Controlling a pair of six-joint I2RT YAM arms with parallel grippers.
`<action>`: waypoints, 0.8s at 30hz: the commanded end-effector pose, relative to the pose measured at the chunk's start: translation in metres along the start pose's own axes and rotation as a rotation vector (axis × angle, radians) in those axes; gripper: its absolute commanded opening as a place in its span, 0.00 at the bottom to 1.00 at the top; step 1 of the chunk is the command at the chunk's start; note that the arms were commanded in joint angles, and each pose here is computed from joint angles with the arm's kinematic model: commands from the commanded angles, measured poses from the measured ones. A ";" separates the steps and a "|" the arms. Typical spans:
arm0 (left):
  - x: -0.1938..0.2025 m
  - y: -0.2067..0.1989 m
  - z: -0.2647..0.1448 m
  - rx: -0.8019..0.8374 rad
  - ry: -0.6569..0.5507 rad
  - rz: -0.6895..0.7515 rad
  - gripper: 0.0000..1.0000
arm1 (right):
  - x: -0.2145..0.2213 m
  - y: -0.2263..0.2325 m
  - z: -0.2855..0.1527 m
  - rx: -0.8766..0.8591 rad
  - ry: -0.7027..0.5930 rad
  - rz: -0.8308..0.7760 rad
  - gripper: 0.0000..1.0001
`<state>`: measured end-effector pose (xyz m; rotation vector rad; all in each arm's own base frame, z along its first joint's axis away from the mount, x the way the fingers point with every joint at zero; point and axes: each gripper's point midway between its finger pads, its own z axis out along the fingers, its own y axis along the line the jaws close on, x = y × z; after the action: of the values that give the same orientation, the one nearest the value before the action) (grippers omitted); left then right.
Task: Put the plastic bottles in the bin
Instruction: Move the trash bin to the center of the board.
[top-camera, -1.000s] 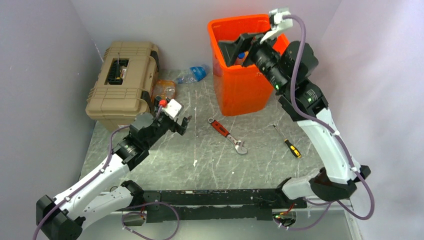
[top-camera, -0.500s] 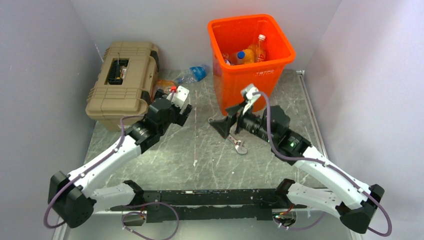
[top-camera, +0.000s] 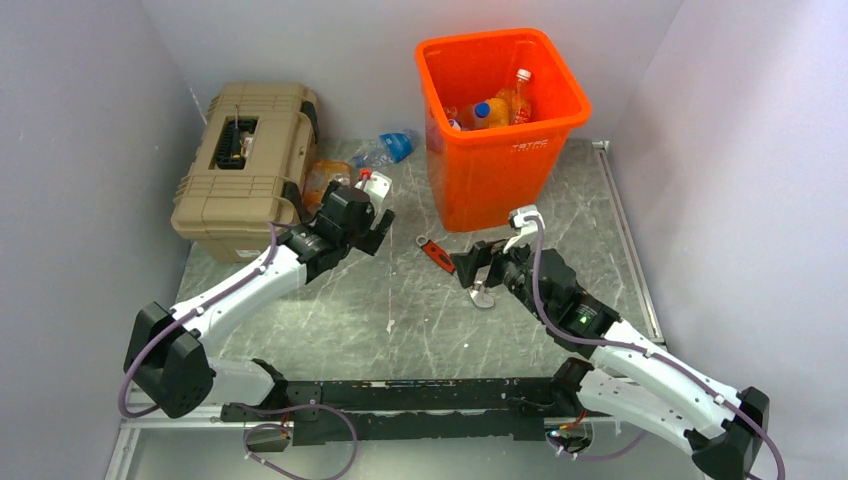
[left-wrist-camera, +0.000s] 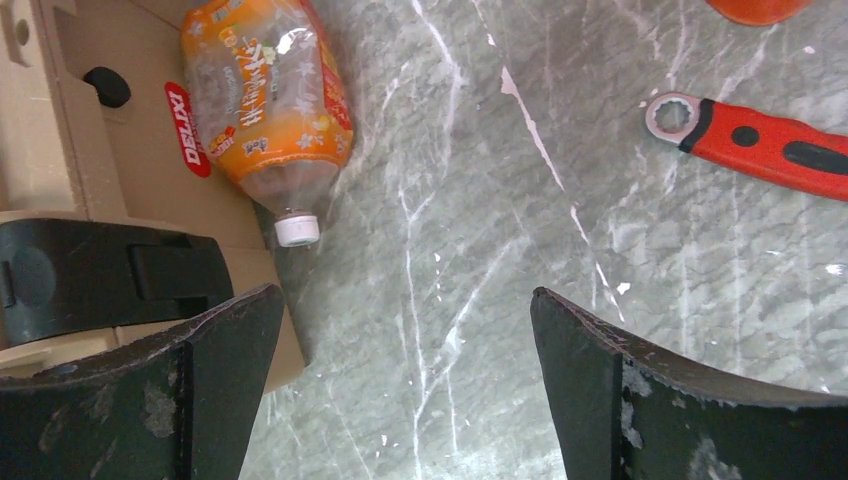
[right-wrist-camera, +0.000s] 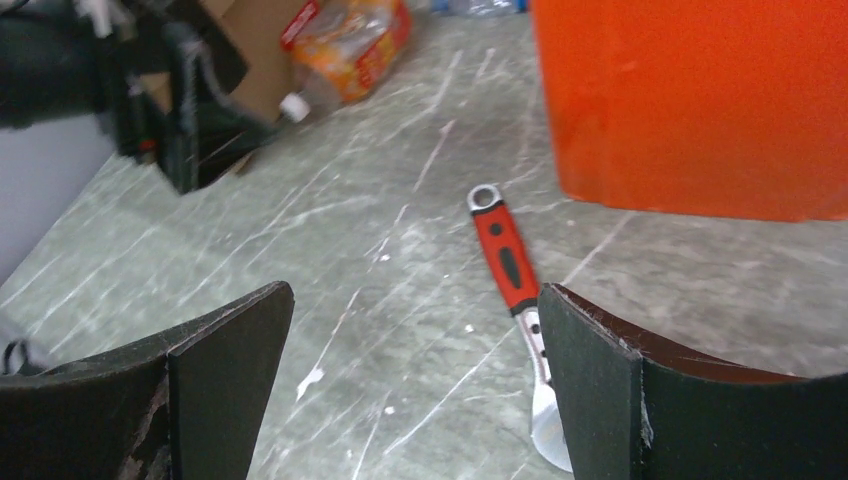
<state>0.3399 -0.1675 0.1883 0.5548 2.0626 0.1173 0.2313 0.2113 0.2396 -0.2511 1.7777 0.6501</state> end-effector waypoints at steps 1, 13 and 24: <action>-0.026 -0.006 -0.014 0.061 -0.084 -0.067 1.00 | -0.033 -0.027 -0.003 0.175 -0.141 0.057 0.97; -0.124 0.001 -0.080 0.224 -0.445 -0.381 1.00 | -0.091 -0.046 -0.038 0.284 -0.330 0.070 0.97; -0.237 0.007 -0.084 0.268 -0.531 -0.566 0.99 | -0.046 -0.047 -0.041 0.224 -0.253 0.106 0.97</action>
<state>0.3534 -0.2289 0.4206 0.1659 1.6061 -0.5176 0.2406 0.1418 0.2795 0.0739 1.6072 0.4846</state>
